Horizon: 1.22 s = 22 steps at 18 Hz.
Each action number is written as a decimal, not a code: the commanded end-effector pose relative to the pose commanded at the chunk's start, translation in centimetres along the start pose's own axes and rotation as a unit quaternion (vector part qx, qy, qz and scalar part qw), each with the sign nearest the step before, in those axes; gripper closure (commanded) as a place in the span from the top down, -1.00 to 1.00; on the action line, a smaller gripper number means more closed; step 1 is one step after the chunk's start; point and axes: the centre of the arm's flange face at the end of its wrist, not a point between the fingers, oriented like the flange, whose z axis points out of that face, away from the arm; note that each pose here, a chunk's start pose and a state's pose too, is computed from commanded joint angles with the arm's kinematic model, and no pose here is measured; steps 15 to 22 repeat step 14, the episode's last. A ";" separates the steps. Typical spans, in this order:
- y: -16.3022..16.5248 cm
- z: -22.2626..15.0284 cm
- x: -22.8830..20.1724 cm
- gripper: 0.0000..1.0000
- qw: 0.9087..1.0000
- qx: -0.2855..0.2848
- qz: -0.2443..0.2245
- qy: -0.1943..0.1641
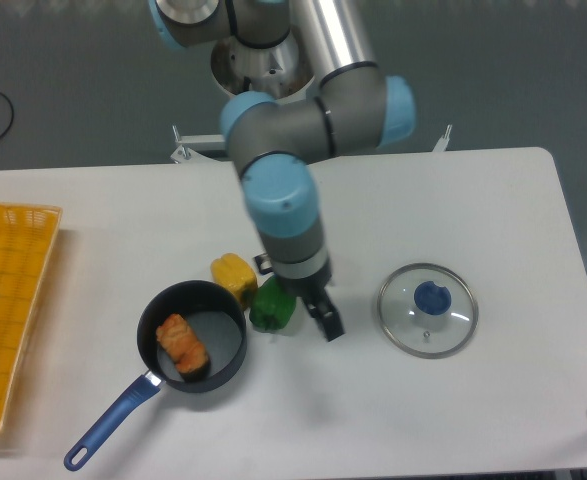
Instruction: Place the bread in the pot
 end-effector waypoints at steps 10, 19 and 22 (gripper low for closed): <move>7.3 1.5 -1.4 1.00 0.999 0.022 0.042 0.001; 7.6 1.7 -1.5 1.00 0.999 0.019 0.040 0.004; 7.6 1.7 -1.5 1.00 0.999 0.019 0.040 0.004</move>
